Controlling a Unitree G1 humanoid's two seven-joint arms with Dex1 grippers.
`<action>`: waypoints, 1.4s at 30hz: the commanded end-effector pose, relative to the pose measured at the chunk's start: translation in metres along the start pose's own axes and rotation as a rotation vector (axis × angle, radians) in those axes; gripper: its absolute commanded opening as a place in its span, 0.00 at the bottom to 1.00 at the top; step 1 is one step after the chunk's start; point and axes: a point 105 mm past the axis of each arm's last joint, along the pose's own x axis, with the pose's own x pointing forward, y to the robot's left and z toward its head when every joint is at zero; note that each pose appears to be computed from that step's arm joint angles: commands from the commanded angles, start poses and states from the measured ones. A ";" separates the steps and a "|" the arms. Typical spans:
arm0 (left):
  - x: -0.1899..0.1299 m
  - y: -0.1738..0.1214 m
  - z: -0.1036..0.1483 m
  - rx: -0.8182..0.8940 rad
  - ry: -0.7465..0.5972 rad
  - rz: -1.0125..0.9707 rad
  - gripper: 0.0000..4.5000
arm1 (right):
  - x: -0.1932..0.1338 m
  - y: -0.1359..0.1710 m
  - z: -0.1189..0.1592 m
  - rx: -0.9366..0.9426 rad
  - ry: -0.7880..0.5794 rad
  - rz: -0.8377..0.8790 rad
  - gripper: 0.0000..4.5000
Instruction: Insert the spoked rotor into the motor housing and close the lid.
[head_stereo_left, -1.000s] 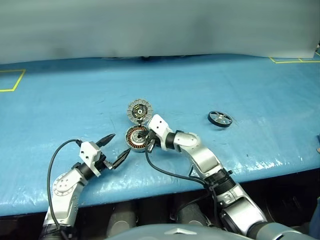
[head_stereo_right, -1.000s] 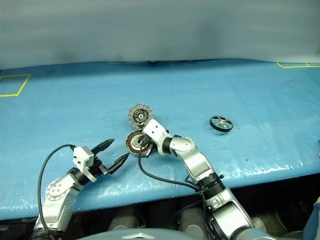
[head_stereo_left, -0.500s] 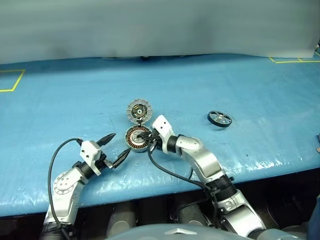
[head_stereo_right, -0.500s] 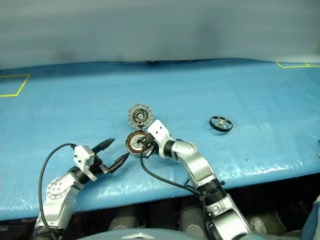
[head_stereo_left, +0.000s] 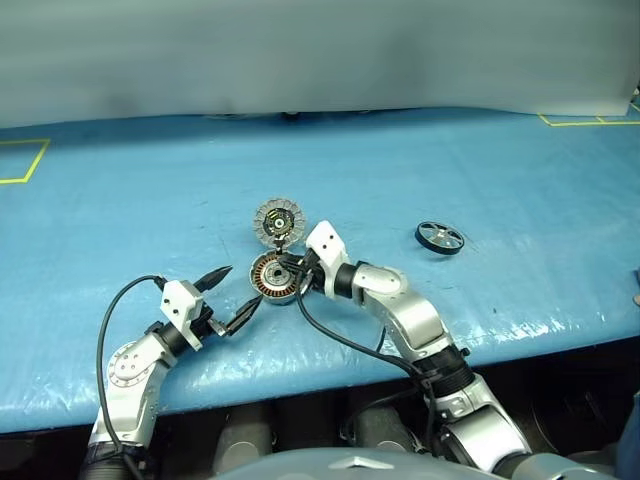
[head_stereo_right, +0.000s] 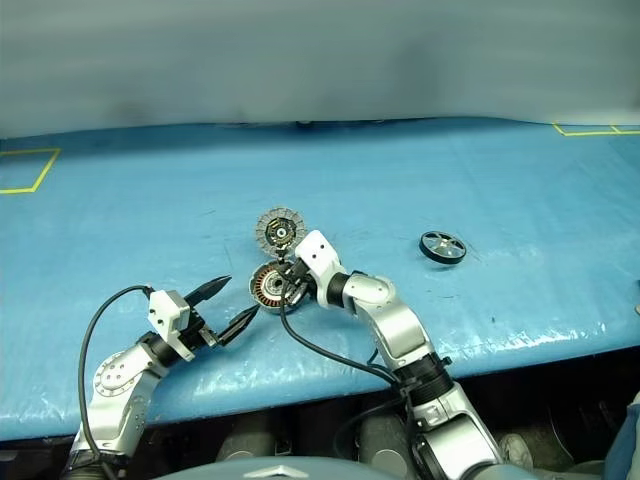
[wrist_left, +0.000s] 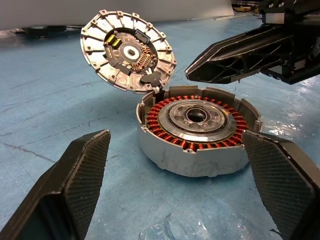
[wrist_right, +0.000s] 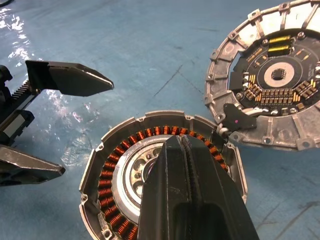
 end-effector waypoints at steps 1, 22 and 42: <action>-0.001 0.002 0.005 0.026 -0.021 0.005 1.00 | 0.005 0.002 0.008 -0.045 -0.015 0.009 0.01; 0.000 0.002 0.004 0.022 -0.015 0.008 1.00 | -0.007 0.003 -0.048 -0.425 0.345 0.016 0.01; 0.001 0.000 0.005 0.022 -0.020 0.014 1.00 | 0.001 -0.001 -0.004 -0.411 0.172 -0.041 0.01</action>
